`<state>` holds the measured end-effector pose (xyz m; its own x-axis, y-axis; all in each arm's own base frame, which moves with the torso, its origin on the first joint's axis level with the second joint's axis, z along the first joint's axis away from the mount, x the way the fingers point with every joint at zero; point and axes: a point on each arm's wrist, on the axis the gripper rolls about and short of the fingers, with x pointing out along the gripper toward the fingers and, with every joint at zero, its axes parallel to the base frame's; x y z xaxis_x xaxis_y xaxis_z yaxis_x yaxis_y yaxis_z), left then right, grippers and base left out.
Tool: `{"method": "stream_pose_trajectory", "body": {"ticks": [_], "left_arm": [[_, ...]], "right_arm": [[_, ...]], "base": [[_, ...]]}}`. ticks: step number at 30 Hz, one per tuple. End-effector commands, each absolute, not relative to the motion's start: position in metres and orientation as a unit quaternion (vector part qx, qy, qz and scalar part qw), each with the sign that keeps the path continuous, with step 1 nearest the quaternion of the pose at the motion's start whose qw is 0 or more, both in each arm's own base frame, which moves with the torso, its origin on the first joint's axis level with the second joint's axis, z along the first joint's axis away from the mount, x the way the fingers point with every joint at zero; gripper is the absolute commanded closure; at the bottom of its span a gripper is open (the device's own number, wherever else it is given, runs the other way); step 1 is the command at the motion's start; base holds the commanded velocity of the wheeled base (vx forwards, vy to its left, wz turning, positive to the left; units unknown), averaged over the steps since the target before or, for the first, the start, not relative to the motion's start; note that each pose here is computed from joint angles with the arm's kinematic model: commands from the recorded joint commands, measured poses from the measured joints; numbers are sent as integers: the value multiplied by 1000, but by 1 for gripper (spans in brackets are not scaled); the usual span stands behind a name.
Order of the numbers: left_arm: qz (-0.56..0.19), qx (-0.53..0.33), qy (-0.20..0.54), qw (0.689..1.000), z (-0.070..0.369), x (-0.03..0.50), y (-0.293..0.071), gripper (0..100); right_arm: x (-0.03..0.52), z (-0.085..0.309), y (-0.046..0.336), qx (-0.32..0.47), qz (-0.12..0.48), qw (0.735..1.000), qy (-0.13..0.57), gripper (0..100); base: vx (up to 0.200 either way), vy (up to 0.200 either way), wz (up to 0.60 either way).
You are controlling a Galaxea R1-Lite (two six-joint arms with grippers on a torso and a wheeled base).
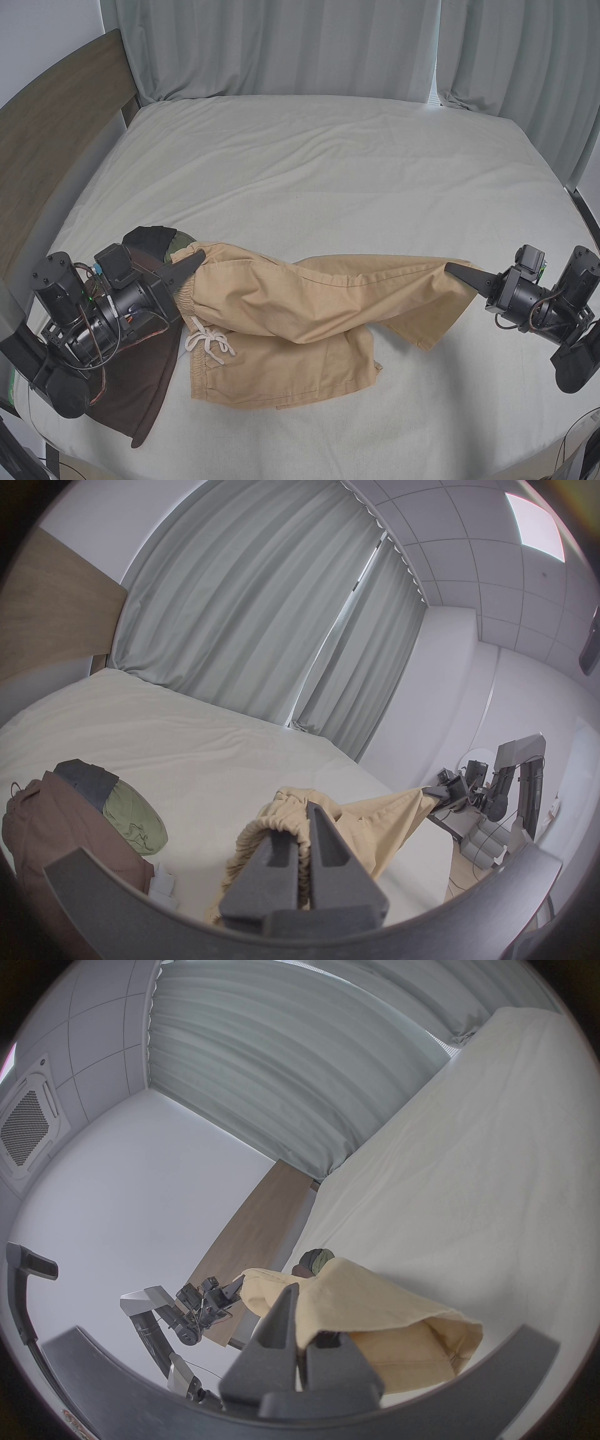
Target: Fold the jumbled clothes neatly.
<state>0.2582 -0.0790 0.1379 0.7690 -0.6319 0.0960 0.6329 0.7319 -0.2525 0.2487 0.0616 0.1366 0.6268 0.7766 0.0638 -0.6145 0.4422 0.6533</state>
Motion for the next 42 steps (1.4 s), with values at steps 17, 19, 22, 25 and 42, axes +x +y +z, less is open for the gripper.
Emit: {"method": "stream_pose_trajectory", "body": {"ticks": [17,19,22,25,42], "left_arm": [[-315,-145,-16,938,143,266,-65,100],[-312,-145,-16,939,143,267,-63,100],[-310,-145,-17,939,144,267,-62,100],[-305,-144,-21,941,145,268,-59,100],[-289,-143,-27,946,146,272,-50,100]], "right_arm": [[265,124,49,336,383,850,132,100],[265,123,49,336,383,850,133,100],[266,123,49,336,383,850,133,100],[268,124,47,336,380,852,129,100],[277,120,42,336,371,857,126,100]], "base": [[0,0,0],[0,0,0],[0,0,0],[0,0,0],[0,0,0]]}}
